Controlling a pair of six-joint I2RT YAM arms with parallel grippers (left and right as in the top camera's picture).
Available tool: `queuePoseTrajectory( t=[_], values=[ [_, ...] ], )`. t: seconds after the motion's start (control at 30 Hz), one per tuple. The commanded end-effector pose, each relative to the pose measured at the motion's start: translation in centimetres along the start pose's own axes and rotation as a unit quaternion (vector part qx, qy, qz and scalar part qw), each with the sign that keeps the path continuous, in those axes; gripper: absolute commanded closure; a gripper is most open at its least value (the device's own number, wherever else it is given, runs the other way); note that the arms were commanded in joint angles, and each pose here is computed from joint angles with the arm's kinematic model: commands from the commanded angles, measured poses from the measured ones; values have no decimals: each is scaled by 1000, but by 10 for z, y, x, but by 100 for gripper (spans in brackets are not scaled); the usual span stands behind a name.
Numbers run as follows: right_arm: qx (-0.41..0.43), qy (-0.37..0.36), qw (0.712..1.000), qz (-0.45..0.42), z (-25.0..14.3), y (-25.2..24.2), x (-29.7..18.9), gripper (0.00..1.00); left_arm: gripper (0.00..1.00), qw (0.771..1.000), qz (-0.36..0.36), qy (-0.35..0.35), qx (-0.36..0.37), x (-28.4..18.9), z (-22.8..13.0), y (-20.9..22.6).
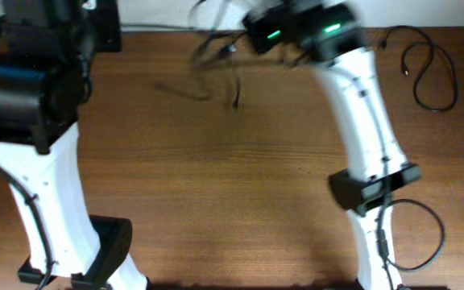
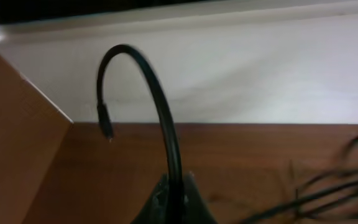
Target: Untangle cables
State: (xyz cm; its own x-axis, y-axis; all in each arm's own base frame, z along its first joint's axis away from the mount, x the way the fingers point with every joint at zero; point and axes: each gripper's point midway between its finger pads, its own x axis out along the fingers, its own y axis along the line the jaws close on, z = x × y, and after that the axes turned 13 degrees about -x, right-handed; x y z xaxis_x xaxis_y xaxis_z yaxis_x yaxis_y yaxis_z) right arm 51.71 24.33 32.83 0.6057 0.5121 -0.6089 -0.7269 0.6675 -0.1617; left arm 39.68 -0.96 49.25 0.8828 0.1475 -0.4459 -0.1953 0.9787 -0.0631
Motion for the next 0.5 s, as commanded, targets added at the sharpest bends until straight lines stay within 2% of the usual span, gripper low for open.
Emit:
queuePoseTrajectory(
  t=[0.0,0.07,0.27,0.37,0.47],
  values=[
    [115,21,989,-95,-57,-116,-50,96,100,993,91,-61,-37,-58,21,67],
    [159,27,977,-140,-89,-166,-78,96,100,991,109,-57,-47,-68,16,82],
    [277,34,928,-248,-184,-268,-171,96,100,983,145,-84,-76,-99,20,114],
    [319,45,902,-288,-230,-295,-216,96,100,977,164,-107,-90,-122,23,130],
    [331,59,891,-306,-256,-304,-241,96,100,971,181,-119,-99,-136,23,141]
  ],
)
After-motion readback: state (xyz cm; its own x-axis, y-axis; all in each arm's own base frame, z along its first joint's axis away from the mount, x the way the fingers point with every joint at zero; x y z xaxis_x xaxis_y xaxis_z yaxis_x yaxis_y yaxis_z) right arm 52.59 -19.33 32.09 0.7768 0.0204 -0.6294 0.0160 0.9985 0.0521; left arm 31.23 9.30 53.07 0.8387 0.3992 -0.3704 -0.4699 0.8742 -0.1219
